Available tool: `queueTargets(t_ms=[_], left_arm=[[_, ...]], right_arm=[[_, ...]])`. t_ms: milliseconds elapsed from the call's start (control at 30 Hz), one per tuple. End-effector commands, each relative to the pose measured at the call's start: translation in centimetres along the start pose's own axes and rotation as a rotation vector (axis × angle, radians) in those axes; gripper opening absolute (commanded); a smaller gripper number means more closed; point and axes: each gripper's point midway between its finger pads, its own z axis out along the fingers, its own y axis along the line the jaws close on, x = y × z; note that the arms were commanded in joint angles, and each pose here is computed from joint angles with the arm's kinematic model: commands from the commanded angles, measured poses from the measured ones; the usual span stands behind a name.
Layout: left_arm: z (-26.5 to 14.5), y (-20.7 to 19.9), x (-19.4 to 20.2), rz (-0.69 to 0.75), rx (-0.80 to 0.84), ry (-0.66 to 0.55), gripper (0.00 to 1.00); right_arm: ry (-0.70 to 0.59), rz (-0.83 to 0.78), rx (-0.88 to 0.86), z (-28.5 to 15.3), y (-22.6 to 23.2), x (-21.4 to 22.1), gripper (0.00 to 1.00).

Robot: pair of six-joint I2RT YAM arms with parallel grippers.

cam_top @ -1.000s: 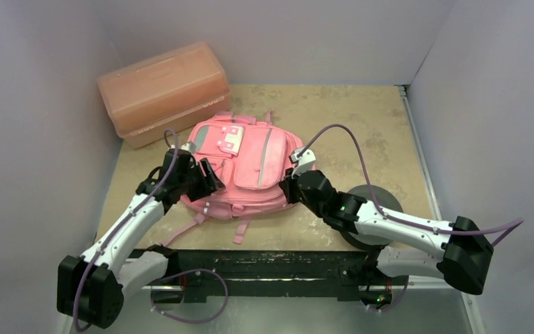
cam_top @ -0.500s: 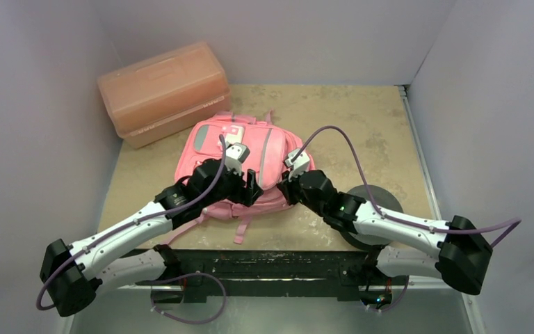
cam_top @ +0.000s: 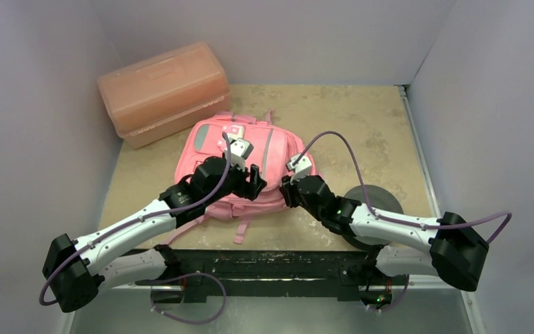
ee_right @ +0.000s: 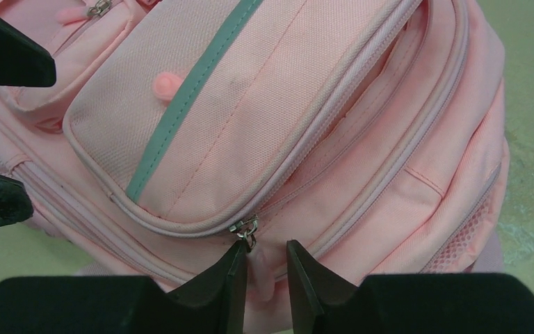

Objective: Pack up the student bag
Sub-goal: Zip the student bag at the center of the board.

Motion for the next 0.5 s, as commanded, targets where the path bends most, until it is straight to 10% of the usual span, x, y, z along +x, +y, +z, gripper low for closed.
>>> queueTargets(t_ms=[0, 133, 467], left_arm=[[0.2, -0.8, -2.4, 0.025, 0.022, -0.091, 0.64], [0.9, -1.3, -2.3, 0.109, 0.022, -0.104, 0.64], [3.9, -3.2, -0.9, 0.378, 0.006, -0.159, 0.66]], right_arm=[[-0.046, 0.024, 0.051, -0.6, -1.1, -0.7, 0.24], [-0.070, 0.046, 0.068, -1.6, -1.5, -1.9, 0.01], [-0.059, -0.038, -0.060, -1.6, 0.4, -3.3, 0.00]])
